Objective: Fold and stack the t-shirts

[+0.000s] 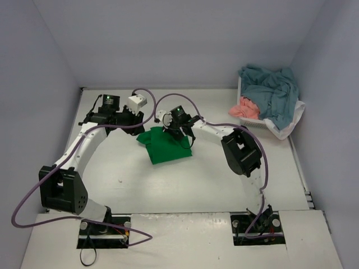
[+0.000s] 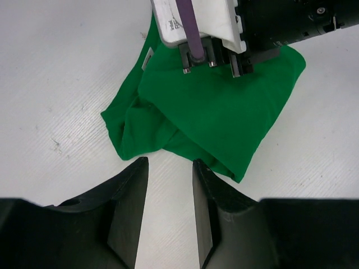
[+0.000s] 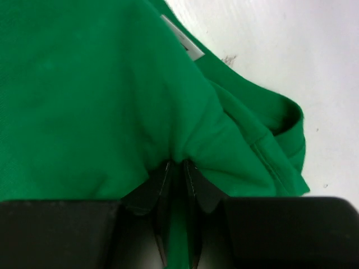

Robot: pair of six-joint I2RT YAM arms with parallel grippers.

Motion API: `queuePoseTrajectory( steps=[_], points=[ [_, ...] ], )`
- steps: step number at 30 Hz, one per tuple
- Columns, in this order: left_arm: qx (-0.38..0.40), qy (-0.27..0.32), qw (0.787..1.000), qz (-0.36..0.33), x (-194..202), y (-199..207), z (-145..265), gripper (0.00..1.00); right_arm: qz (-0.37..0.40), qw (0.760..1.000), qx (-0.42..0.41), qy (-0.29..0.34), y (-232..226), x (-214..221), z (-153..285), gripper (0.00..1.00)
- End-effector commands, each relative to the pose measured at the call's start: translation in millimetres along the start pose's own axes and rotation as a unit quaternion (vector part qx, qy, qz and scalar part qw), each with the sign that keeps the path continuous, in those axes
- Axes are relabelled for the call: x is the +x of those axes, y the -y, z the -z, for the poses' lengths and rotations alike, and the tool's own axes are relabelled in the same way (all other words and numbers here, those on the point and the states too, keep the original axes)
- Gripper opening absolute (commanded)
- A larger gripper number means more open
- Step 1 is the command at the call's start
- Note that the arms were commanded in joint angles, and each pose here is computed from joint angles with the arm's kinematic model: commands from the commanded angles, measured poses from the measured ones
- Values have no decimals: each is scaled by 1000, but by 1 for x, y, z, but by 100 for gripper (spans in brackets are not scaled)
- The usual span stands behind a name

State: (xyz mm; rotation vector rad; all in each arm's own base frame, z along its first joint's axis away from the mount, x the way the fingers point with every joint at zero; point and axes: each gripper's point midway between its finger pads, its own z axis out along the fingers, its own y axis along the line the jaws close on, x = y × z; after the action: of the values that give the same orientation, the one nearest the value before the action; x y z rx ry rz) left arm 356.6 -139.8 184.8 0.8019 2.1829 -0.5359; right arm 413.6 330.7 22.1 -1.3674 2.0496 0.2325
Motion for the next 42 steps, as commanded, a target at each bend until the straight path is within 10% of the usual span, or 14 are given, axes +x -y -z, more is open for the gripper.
queuePoseTrajectory(
  steps=[1, 18, 25, 32, 42],
  points=[
    [-14, 64, 997, -28, -32, 0, 14, 33, -15, 1000, -26, 4, -4, -6, -1, 11],
    [18, 83, 996, -33, -41, 11, -9, 32, -70, 993, 79, 52, 65, -37, 71, 49],
    [46, 70, 996, -34, -39, 25, -35, 32, -104, 983, 123, 84, 100, -43, 119, 43],
    [73, 55, 995, -37, -32, 40, -66, 23, -140, 973, 163, 89, 136, -28, 154, 14],
    [94, -9, 995, -10, 9, 47, -114, 8, -175, 963, 170, 115, 159, -18, 193, 13]
  ],
)
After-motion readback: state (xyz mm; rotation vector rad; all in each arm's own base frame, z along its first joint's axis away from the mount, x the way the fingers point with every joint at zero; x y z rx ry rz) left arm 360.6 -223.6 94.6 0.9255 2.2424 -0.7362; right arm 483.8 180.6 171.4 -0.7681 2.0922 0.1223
